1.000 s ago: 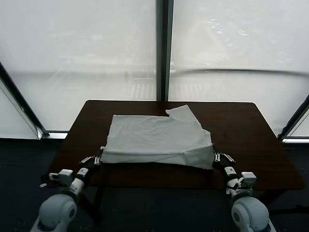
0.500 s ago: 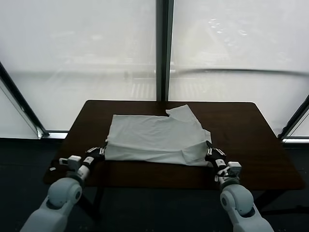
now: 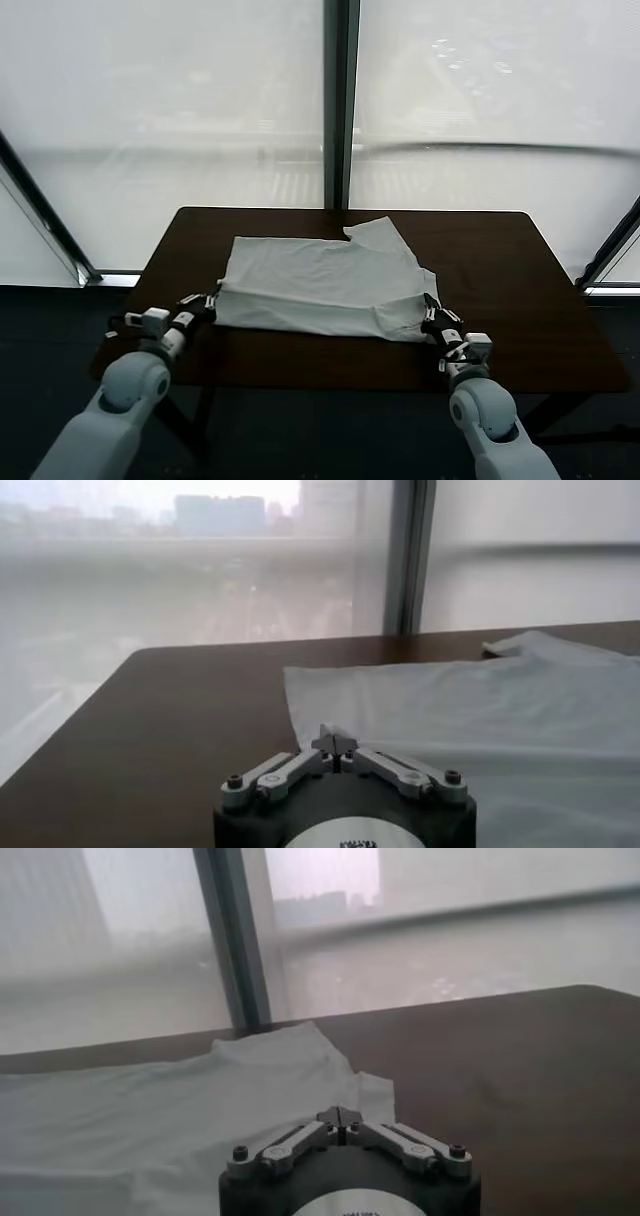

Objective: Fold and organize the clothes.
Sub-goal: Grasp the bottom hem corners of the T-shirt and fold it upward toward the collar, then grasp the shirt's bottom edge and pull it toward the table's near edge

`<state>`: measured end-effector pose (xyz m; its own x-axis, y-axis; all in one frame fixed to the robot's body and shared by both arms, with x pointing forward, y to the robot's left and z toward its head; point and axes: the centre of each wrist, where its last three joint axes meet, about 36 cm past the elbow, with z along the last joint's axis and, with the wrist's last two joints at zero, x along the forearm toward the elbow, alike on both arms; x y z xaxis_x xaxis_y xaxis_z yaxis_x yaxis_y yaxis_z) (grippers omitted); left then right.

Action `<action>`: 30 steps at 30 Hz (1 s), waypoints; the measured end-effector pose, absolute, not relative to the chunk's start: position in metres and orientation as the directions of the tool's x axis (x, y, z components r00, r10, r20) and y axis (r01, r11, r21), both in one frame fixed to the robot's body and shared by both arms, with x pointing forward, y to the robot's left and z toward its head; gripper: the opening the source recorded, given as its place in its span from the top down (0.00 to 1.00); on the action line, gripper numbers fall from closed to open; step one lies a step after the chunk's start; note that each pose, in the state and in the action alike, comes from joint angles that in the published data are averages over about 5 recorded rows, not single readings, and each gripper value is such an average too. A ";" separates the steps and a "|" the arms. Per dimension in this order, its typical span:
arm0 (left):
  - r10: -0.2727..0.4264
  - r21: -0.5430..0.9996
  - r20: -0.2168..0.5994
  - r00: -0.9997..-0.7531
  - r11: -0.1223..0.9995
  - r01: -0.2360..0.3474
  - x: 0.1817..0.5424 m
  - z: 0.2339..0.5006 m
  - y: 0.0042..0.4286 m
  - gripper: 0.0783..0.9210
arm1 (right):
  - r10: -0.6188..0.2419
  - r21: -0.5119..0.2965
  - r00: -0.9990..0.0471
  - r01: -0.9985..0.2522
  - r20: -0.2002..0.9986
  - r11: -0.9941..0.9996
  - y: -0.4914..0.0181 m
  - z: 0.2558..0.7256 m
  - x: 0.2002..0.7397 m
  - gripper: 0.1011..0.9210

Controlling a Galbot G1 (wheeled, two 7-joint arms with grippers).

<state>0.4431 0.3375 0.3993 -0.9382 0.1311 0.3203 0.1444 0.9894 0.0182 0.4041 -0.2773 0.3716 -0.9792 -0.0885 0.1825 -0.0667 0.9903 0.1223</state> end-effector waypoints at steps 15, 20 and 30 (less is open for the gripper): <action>0.138 -0.007 0.369 -0.919 0.989 0.146 0.389 0.394 0.329 0.02 | -0.171 -0.059 -0.956 -0.190 0.239 0.980 -0.302 0.390 0.331 0.02; 0.143 -0.038 0.388 -0.911 0.990 0.139 0.379 0.385 0.323 0.02 | -0.193 -0.064 -0.945 -0.217 0.264 0.974 -0.296 0.383 0.324 0.02; 0.147 -0.069 0.398 -0.906 0.989 0.130 0.374 0.376 0.316 0.11 | -0.189 -0.059 -0.937 -0.215 0.295 0.975 -0.294 0.368 0.324 0.02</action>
